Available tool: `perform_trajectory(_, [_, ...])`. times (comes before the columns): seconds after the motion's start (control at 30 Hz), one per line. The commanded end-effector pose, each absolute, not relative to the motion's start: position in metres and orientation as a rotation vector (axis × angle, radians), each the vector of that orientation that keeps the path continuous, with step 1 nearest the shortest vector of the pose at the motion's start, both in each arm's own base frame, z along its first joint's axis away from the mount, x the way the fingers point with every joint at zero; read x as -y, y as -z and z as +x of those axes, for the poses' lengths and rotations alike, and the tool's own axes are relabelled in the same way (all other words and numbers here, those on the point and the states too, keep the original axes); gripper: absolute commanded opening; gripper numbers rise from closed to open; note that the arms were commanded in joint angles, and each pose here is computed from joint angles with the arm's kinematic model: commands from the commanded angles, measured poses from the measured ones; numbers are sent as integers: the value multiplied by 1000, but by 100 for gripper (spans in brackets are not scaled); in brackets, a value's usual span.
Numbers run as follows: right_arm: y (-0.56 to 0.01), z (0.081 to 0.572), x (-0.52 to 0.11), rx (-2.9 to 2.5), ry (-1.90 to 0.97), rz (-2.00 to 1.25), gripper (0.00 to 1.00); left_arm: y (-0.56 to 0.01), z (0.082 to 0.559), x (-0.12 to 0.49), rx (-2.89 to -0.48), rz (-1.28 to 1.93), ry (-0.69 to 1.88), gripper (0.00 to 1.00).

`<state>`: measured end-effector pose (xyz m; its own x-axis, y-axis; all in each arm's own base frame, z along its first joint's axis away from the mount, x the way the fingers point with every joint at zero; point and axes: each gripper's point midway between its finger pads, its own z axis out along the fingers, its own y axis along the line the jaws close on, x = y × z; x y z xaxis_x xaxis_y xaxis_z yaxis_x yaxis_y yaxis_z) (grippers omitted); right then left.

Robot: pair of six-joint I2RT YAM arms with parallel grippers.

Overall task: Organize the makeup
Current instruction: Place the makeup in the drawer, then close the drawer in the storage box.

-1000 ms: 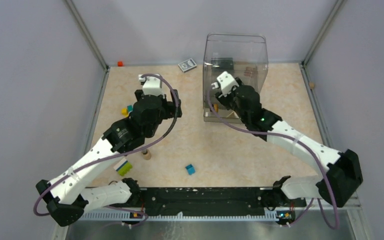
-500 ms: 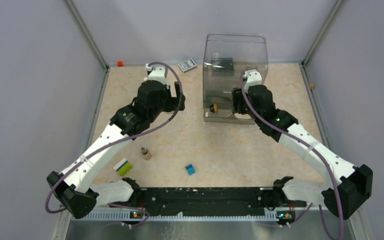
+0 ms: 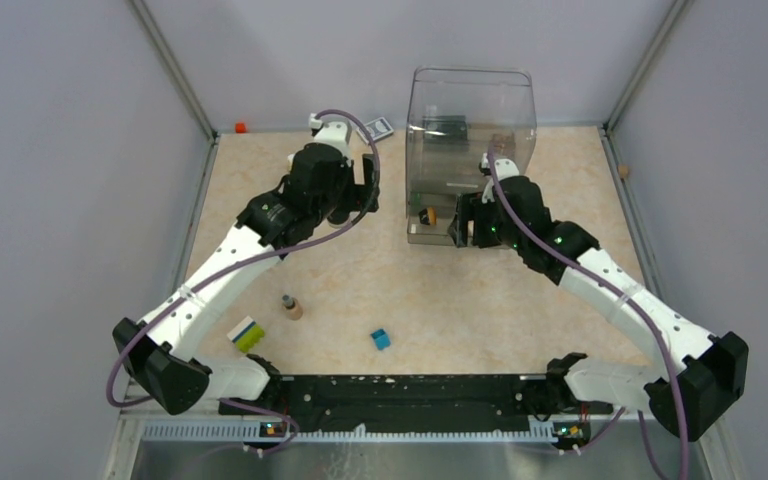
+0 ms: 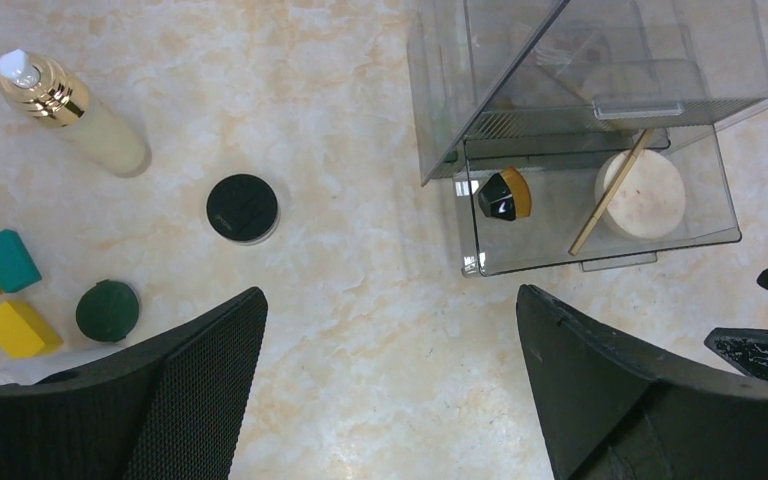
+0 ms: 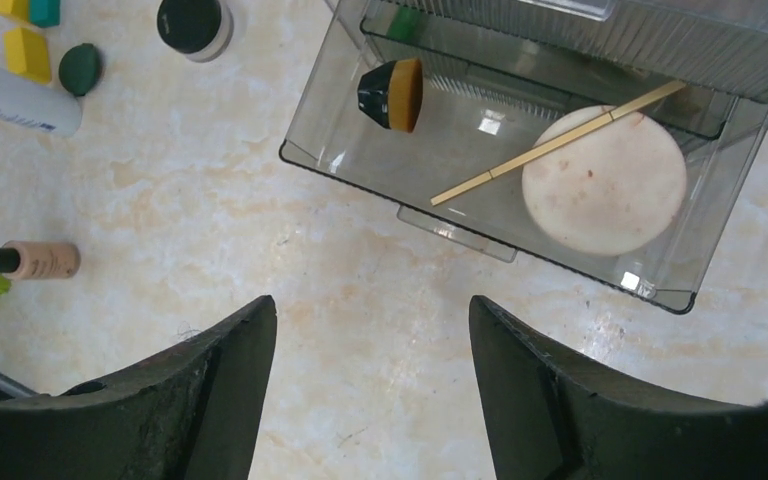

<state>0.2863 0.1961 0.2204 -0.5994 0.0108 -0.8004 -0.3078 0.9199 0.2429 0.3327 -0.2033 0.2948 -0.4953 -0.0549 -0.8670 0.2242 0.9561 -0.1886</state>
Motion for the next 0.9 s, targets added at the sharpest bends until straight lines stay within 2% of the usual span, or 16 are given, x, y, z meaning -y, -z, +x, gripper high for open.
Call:
perform_trajectory(0.0, [-244,287,-203,-2161,-530,-162,70,-310,333,205,-1994,148,362,99])
perform_trajectory(0.27, [-262,292,-191,-2045,-535,-29,69,-334,334,214,-1871,177,445,99])
perform_trajectory(0.4, [-252,291,-182,-2026,-528,59,67,-346,340,226,-1830,187,495,99])
perform_trajectory(0.67, [-230,283,-178,-1979,-599,159,63,-387,364,255,-1666,240,581,99])
perform_trajectory(0.87, [-219,277,-184,-1967,-678,181,61,-420,401,267,-1559,192,563,99])
